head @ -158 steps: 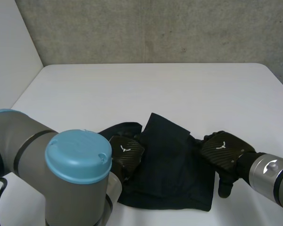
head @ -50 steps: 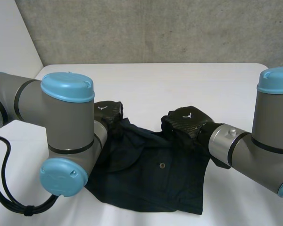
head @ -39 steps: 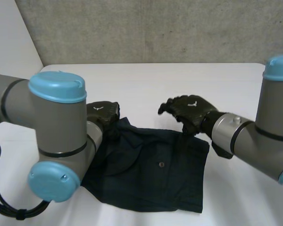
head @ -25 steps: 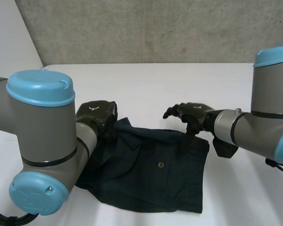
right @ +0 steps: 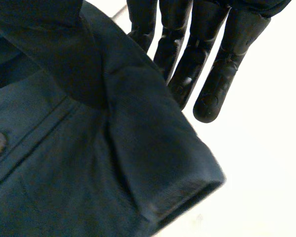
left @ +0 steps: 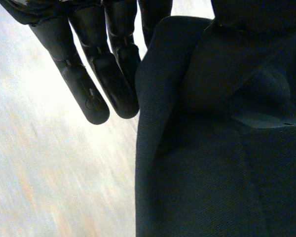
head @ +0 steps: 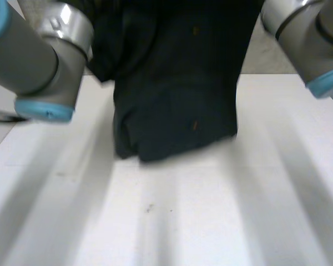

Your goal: Fold the shorts.

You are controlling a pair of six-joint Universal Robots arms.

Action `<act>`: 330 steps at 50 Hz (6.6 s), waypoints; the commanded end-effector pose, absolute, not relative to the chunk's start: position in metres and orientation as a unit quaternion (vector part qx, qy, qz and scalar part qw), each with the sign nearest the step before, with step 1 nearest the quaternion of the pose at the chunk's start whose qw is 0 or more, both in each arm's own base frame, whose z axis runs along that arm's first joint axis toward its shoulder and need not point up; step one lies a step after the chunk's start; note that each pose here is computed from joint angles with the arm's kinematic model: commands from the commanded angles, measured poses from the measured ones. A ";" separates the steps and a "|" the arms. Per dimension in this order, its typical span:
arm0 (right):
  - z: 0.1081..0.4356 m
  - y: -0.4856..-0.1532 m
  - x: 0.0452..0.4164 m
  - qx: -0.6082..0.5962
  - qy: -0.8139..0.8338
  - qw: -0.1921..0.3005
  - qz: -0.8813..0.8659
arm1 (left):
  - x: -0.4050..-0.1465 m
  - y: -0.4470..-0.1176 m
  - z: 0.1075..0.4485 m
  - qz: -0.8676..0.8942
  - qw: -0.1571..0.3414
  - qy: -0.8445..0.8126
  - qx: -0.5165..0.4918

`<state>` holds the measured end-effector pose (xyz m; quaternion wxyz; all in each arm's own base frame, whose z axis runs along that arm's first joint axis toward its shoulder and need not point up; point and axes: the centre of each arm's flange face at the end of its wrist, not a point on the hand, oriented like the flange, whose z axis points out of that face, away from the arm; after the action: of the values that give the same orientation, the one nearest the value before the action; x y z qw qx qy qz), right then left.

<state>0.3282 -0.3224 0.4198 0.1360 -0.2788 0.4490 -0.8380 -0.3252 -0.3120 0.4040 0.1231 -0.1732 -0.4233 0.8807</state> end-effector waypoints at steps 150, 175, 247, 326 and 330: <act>0.359 -0.366 0.351 -0.314 0.448 -0.070 -0.834 | -0.328 -0.376 0.358 0.905 -0.145 -0.330 -0.226; 0.251 -0.330 0.336 -0.410 0.560 -0.040 -0.719 | -0.299 -0.333 0.240 0.823 -0.078 -0.501 -0.257; 0.109 -0.271 0.282 -0.158 0.798 0.139 -0.565 | -0.306 -0.188 0.280 0.720 0.051 -0.622 -0.303; 0.141 -0.329 0.219 -0.429 0.718 -0.190 -0.514 | -0.418 -0.352 0.117 0.781 -0.060 -0.436 -0.442; 0.148 -0.338 0.218 -0.411 0.699 -0.202 -0.550 | -0.419 -0.354 0.120 0.800 -0.063 -0.420 -0.424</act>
<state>0.2178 -0.3256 0.1412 -0.1877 -0.4330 0.7209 -0.5075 -0.4170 -0.3503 0.1210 -0.0592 -0.4470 -0.4386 0.7774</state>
